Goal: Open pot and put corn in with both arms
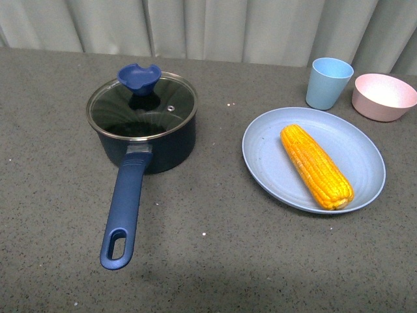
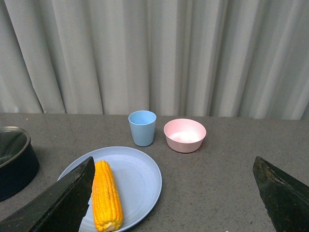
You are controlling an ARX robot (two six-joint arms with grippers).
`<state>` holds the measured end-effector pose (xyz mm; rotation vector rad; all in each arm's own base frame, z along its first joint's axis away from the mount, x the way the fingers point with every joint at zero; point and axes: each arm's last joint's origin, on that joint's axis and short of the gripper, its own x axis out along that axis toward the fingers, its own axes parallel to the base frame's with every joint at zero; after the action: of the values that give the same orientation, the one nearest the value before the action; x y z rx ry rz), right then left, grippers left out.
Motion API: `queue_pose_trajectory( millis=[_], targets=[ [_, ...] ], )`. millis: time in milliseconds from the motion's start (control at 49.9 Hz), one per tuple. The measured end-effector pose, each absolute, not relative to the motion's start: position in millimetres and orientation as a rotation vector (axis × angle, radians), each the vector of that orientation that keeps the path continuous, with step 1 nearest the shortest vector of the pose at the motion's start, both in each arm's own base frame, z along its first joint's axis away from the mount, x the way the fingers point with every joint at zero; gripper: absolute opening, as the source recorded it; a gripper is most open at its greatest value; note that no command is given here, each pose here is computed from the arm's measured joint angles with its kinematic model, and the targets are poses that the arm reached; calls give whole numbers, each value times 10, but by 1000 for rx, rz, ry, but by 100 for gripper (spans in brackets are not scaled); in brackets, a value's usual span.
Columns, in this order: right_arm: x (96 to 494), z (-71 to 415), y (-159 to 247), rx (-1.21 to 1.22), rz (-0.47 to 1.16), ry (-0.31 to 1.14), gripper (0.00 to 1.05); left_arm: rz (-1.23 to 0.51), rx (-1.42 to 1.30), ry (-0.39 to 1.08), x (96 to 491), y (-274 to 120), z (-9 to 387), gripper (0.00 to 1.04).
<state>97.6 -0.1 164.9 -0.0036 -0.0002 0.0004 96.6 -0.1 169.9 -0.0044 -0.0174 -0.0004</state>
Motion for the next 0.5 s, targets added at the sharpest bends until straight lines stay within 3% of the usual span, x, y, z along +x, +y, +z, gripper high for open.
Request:
queue_pose_trajectory(
  millis=[501],
  targets=[
    [976, 1649, -1, -4, 0, 0, 96, 0, -4, -18, 965, -1, 1700, 98]
  ],
)
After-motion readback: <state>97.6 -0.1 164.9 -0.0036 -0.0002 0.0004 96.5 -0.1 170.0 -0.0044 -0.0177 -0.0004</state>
